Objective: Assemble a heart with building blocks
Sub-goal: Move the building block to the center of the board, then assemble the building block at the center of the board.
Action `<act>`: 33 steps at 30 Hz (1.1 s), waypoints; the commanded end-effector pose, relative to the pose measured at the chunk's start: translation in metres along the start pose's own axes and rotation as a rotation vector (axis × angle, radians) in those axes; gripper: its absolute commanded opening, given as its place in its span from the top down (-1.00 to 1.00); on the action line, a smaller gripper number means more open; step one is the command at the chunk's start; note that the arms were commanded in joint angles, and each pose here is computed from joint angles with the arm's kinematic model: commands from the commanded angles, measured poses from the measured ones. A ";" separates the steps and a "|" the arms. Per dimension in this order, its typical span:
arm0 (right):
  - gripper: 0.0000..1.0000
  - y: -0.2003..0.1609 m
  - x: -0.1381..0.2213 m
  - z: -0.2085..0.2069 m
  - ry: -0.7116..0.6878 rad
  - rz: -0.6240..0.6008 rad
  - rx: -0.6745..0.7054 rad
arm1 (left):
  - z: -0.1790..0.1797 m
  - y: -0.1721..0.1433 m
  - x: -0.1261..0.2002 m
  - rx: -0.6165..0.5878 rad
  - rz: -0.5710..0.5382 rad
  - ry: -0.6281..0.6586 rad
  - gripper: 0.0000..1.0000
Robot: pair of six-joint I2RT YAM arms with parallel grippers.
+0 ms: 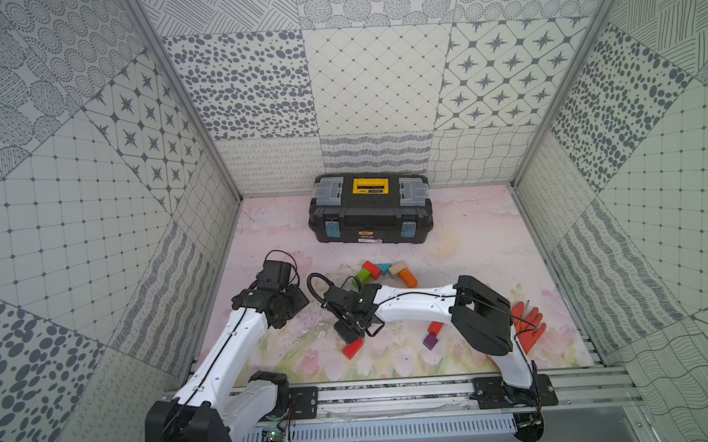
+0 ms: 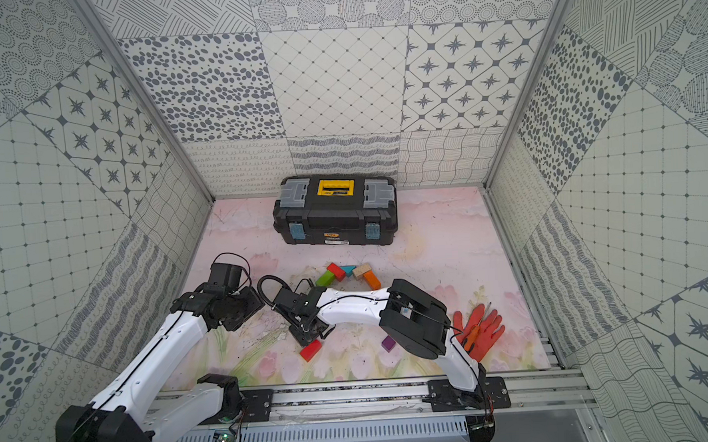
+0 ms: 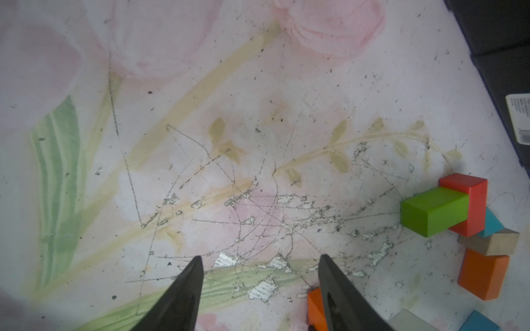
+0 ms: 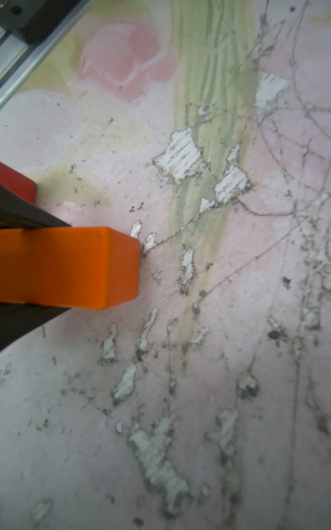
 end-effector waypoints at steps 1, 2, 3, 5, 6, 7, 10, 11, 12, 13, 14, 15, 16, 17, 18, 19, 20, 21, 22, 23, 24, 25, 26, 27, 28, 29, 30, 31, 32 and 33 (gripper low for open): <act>0.51 0.004 0.019 -0.030 -0.068 -0.047 -0.049 | -0.003 0.003 0.001 -0.040 0.006 -0.001 -0.24; 0.52 0.001 0.022 -0.041 -0.070 -0.052 -0.074 | -0.004 0.003 0.000 -0.040 0.011 -0.006 -0.23; 0.52 -0.002 0.024 -0.053 -0.070 -0.059 -0.103 | -0.005 0.002 -0.002 -0.041 0.021 -0.011 -0.22; 0.52 -0.007 0.023 -0.070 -0.074 -0.061 -0.136 | -0.006 0.001 -0.007 -0.048 0.036 -0.013 -0.19; 0.52 -0.008 0.022 -0.077 -0.079 -0.057 -0.149 | -0.005 0.000 -0.009 -0.052 0.042 -0.008 -0.18; 0.53 -0.008 0.020 -0.082 -0.082 -0.054 -0.153 | -0.005 0.000 -0.011 -0.052 0.044 -0.006 -0.18; 0.52 0.001 0.017 -0.089 -0.080 -0.057 -0.153 | -0.004 -0.001 -0.016 -0.052 0.051 -0.005 -0.18; 0.49 0.004 0.016 -0.089 -0.077 -0.061 -0.150 | -0.004 -0.002 -0.016 -0.052 0.052 -0.006 -0.18; 0.39 0.007 0.015 -0.091 -0.084 -0.063 -0.150 | -0.005 -0.002 -0.017 -0.051 0.055 -0.007 -0.18; 0.24 0.008 0.014 -0.094 -0.091 -0.060 -0.150 | -0.005 -0.002 -0.018 -0.051 0.059 -0.008 -0.18; 0.08 0.009 0.014 -0.097 -0.096 -0.060 -0.155 | -0.005 -0.002 -0.018 -0.051 0.061 -0.009 -0.18; -0.12 0.010 0.014 -0.099 -0.095 -0.062 -0.161 | -0.005 -0.002 -0.019 -0.052 0.066 -0.008 -0.18; -0.18 0.009 0.015 -0.100 -0.089 -0.064 -0.162 | -0.005 -0.002 -0.020 -0.053 0.066 -0.006 -0.18; -0.20 0.010 0.017 -0.101 -0.088 -0.069 -0.160 | -0.005 -0.003 -0.020 -0.055 0.068 -0.007 -0.18; -0.19 0.010 0.018 -0.101 -0.085 -0.071 -0.156 | -0.005 -0.003 -0.021 -0.057 0.069 -0.006 -0.18; -0.15 0.009 0.018 -0.101 -0.083 -0.070 -0.151 | -0.006 -0.003 -0.021 -0.057 0.070 -0.009 -0.18; -0.07 0.009 0.018 -0.101 -0.084 -0.065 -0.147 | -0.006 -0.003 -0.022 -0.058 0.072 -0.011 -0.18; 0.02 0.008 0.017 -0.102 -0.088 -0.059 -0.145 | -0.006 -0.003 -0.022 -0.055 0.074 -0.012 -0.18; 0.12 0.008 0.016 -0.102 -0.090 -0.053 -0.141 | -0.007 -0.003 -0.022 -0.054 0.074 -0.015 -0.18; 0.16 0.008 0.015 -0.102 -0.092 -0.046 -0.139 | -0.007 -0.003 -0.022 -0.054 0.073 -0.016 -0.18; 0.21 0.008 0.014 -0.102 -0.093 -0.042 -0.137 | -0.007 -0.003 -0.022 -0.052 0.073 -0.018 -0.18; 0.23 0.008 0.013 -0.102 -0.096 -0.039 -0.135 | -0.007 -0.003 -0.022 -0.053 0.073 -0.019 -0.18; 0.24 0.008 0.012 -0.103 -0.098 -0.039 -0.134 | -0.007 -0.003 -0.022 -0.054 0.072 -0.018 -0.18; 0.26 0.009 0.012 -0.104 -0.102 -0.040 -0.134 | -0.007 -0.003 -0.021 -0.056 0.072 -0.017 -0.18; 0.28 0.008 0.012 -0.105 -0.107 -0.037 -0.137 | -0.007 -0.003 -0.021 -0.059 0.070 -0.019 -0.18; 0.30 0.009 0.012 -0.106 -0.110 -0.040 -0.139 | -0.007 -0.003 -0.021 -0.058 0.068 -0.018 -0.18; 0.30 0.009 0.012 -0.107 -0.113 -0.041 -0.143 | -0.006 -0.003 -0.020 -0.060 0.069 -0.019 -0.18; 0.32 0.011 0.013 -0.107 -0.111 -0.048 -0.142 | -0.006 -0.003 -0.020 -0.059 0.067 -0.020 -0.18; 0.33 0.011 0.013 -0.107 -0.110 -0.048 -0.140 | -0.006 -0.003 -0.020 -0.060 0.065 -0.020 -0.18; 0.33 0.013 0.013 -0.107 -0.110 -0.052 -0.139 | -0.006 -0.003 -0.019 -0.062 0.064 -0.020 -0.18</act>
Point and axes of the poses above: each gripper's point midway between its finger pads, its own x axis back along the fingers, its own z axis along the line the jaws close on, y = z × x, the point moved 6 cm from there along x, back along the fingers, and after that the axes turned 13 degrees about x, right-handed, at the moved point
